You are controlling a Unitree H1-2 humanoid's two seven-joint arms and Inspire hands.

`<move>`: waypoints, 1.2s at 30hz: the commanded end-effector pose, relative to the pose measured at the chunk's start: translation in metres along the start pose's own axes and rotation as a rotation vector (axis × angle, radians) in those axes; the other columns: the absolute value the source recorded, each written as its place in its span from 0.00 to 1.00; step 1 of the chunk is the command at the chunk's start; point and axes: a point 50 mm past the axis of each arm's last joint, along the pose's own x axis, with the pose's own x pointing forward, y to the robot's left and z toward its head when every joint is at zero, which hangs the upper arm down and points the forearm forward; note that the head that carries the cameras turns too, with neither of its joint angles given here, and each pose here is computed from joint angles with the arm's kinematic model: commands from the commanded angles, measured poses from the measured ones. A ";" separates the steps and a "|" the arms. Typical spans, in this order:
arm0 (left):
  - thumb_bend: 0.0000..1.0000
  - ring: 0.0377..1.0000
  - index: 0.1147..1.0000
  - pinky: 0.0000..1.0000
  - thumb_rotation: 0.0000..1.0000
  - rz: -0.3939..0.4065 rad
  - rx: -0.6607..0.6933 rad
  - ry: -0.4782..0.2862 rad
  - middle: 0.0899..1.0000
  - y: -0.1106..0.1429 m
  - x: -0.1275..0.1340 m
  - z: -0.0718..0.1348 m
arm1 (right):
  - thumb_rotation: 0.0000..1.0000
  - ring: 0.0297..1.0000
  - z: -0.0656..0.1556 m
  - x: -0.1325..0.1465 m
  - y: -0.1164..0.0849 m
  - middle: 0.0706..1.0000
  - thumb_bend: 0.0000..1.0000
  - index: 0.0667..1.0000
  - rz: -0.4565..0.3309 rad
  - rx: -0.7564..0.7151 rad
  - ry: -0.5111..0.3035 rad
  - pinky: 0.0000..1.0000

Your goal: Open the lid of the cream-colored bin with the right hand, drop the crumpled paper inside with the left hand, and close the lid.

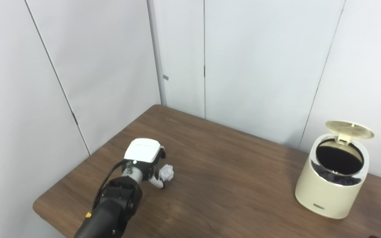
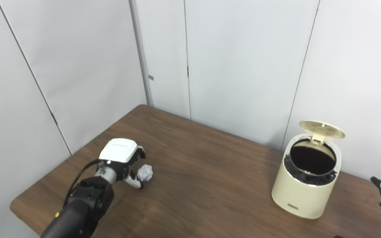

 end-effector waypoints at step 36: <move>0.79 0.62 0.62 0.57 0.09 -0.154 -0.014 -0.025 0.55 -0.046 0.018 0.012 | 0.53 1.00 0.013 0.002 -0.024 1.00 0.69 1.00 -0.061 -0.032 -0.063 0.86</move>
